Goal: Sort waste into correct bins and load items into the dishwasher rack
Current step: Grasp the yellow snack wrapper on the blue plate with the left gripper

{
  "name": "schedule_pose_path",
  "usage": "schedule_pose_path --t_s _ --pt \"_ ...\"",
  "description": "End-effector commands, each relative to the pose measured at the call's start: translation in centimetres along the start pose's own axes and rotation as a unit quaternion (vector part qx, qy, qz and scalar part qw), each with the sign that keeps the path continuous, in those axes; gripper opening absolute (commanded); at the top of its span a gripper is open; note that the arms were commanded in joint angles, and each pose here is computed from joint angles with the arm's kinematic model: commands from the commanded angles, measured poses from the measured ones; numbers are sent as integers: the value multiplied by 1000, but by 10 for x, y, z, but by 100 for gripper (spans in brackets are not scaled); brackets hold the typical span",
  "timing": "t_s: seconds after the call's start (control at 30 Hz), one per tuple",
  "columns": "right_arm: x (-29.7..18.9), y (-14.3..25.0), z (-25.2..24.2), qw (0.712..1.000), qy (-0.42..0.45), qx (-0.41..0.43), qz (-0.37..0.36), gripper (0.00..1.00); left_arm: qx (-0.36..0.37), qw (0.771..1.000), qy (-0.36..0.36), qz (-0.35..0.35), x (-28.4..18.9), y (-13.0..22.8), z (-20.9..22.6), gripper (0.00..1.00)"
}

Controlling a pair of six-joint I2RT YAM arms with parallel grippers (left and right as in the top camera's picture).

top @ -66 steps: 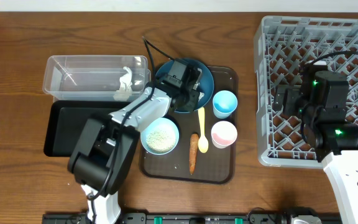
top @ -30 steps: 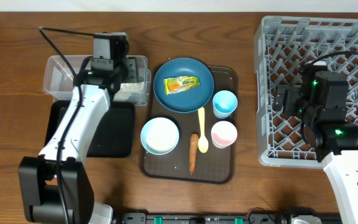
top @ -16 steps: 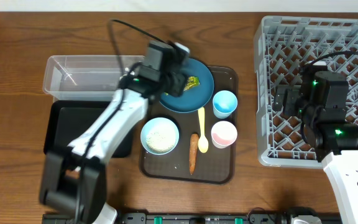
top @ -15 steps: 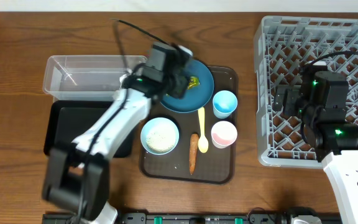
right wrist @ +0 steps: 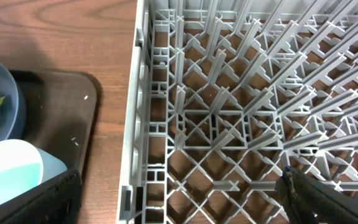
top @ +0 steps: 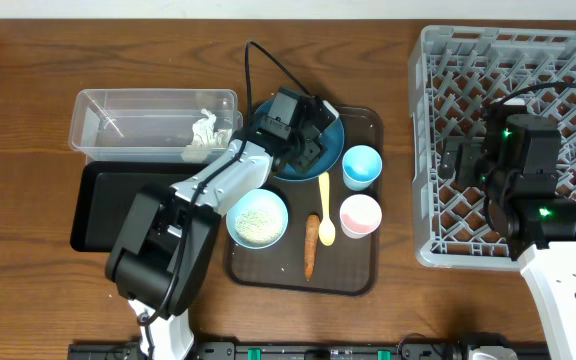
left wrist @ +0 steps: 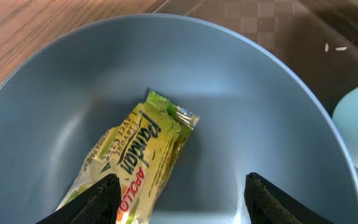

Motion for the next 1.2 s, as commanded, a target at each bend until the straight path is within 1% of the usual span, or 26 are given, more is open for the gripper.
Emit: schedule_pose_path --t_s 0.0,0.23,0.43,0.5,0.53,0.63,0.77,1.07,1.13,1.17 --pt "-3 -7 4 1000 -5 4 -8 99 8 1000 7 6 12 6 -2 66" --pt "-3 -7 4 1000 -5 4 -8 99 8 1000 9 9 27 12 -4 65" --pt "-3 -7 4 1000 -5 4 -8 99 7 1000 -4 -7 30 7 3 65" --pt "-3 -7 4 1000 -5 4 -8 99 7 1000 -2 -5 31 8 3 75" --pt "-3 -7 4 1000 -5 4 -7 99 4 1000 -1 -3 31 9 2 83" --pt "-3 -5 4 1000 -4 3 -4 99 -3 1000 6 7 30 13 -1 86" --pt "-3 -5 3 1000 -4 3 -2 99 -5 1000 13 21 30 19 -3 88" --pt "-3 -5 3 1000 -4 3 -2 99 -5 1000 6 11 34 17 1 88" --pt "-3 -5 3 1000 -4 3 -2 99 -5 1000 5 10 39 19 0 87" --pt "-3 -5 3 1000 -4 3 -2 99 -5 1000 5 10 40 19 0 85"
Point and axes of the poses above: each gripper's point midway between its finger pads, its own x axis out along the fingers, its own z axis along the line the jaws close on, y = z × x, the point moved 3 cm from there along -x, back along the fingers, and after that the axes turned 13 degrees about x, right-handed, at the moved point
